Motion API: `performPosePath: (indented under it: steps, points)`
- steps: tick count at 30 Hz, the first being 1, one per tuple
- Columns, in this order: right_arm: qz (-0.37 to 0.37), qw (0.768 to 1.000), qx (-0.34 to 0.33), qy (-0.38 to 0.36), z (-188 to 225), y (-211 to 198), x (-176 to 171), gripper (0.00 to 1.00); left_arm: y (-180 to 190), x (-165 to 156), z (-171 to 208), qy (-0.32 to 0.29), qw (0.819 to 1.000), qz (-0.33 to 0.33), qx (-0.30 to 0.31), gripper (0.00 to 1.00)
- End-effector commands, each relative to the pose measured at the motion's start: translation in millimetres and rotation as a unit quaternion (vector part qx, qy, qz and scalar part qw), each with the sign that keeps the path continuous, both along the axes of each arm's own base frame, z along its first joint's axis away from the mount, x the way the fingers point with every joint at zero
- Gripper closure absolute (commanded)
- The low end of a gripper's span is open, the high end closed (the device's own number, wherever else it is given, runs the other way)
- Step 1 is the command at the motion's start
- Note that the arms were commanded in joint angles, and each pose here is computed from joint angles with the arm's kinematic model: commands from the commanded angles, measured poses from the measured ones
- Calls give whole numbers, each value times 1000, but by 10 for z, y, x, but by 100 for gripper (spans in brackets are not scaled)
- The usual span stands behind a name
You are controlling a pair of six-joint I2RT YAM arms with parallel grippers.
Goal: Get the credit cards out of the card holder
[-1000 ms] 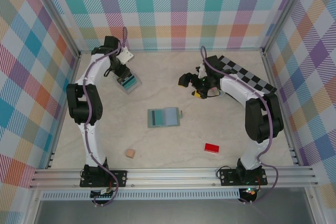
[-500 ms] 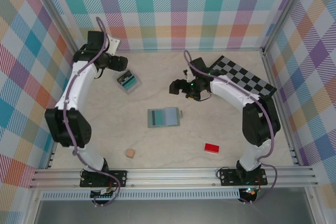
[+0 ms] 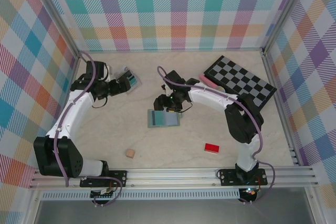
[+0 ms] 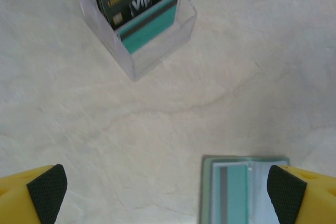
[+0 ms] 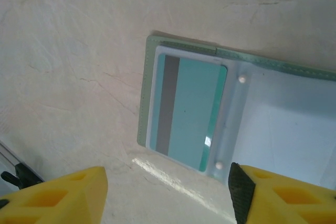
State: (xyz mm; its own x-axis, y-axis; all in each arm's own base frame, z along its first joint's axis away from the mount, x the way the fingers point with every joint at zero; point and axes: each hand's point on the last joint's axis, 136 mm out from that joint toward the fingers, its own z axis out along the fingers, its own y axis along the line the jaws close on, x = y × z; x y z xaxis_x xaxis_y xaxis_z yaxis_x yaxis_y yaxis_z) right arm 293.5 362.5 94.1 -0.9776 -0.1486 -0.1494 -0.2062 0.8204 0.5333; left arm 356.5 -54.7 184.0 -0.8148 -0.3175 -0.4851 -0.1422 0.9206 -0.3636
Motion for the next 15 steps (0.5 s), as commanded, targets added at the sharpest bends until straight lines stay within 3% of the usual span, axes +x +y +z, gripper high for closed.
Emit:
performPosePath:
  steps: [1,4,7,12,15]
  points:
    - [-17,999,44,8,46,143,89,38,-198,-41,-57,13,994,35,-107,0]
    - [-36,998,42,24,-94,181,147,41,-362,-60,-194,26,985,37,-164,0]
    - [-50,998,29,37,-233,190,193,49,-466,-121,-361,53,983,32,-174,1]
    - [-64,997,5,42,-370,95,232,54,-737,-195,-579,83,977,17,-196,21]
    - [-65,996,4,55,-428,80,225,62,-934,-255,-734,98,975,9,-197,27]
